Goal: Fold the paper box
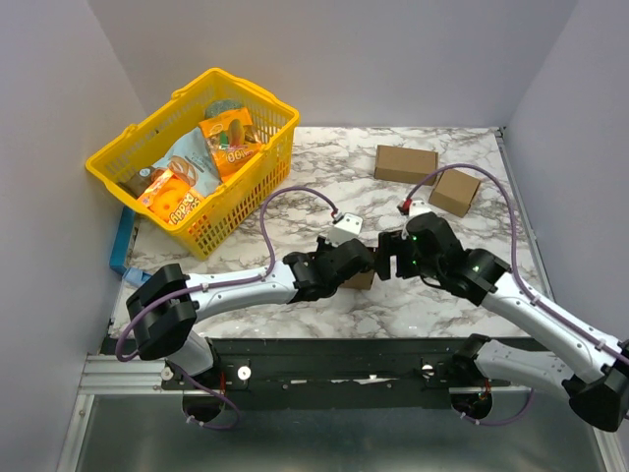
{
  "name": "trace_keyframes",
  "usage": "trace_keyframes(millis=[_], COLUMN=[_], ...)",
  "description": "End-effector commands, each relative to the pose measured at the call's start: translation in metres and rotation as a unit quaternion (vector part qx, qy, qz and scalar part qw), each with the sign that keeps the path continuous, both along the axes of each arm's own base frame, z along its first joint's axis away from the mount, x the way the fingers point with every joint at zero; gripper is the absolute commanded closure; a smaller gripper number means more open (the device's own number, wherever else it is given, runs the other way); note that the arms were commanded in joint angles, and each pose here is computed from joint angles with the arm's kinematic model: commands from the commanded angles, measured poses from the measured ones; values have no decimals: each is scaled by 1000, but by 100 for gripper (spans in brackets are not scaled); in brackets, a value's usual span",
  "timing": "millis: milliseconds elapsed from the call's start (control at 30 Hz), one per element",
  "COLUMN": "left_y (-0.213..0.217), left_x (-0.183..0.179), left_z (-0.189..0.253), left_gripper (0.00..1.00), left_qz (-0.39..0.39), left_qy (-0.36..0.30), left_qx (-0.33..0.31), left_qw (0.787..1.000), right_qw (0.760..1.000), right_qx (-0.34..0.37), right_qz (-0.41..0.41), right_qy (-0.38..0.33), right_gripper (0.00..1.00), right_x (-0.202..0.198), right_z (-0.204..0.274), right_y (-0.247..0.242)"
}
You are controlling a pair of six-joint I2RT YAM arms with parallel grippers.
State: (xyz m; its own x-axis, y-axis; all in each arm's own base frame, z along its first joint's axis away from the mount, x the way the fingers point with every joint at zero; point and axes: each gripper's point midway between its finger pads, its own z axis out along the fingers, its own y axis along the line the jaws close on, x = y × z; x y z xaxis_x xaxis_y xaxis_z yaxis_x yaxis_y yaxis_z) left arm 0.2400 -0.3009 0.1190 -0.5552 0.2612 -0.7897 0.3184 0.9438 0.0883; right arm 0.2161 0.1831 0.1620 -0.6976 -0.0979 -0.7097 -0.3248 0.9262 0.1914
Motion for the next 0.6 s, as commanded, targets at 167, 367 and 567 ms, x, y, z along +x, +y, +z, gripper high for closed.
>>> trace_keyframes(millis=[167,367,567], left_y=[10,14,16], left_x=[-17,-15,-15], left_z=[-11,6,20], left_gripper=[87,53,35], left_qz=[-30,-26,-30], left_qy=[33,14,-1], left_qx=[30,15,-4], left_qw=[999,999,1000], right_qw=[993,984,983], right_qx=[114,171,171], right_qz=[-35,-45,-73], right_qy=[-11,-4,-11], right_gripper=[7,0,0], right_x=[18,33,41], right_z=[46,53,43], right_y=[16,26,21])
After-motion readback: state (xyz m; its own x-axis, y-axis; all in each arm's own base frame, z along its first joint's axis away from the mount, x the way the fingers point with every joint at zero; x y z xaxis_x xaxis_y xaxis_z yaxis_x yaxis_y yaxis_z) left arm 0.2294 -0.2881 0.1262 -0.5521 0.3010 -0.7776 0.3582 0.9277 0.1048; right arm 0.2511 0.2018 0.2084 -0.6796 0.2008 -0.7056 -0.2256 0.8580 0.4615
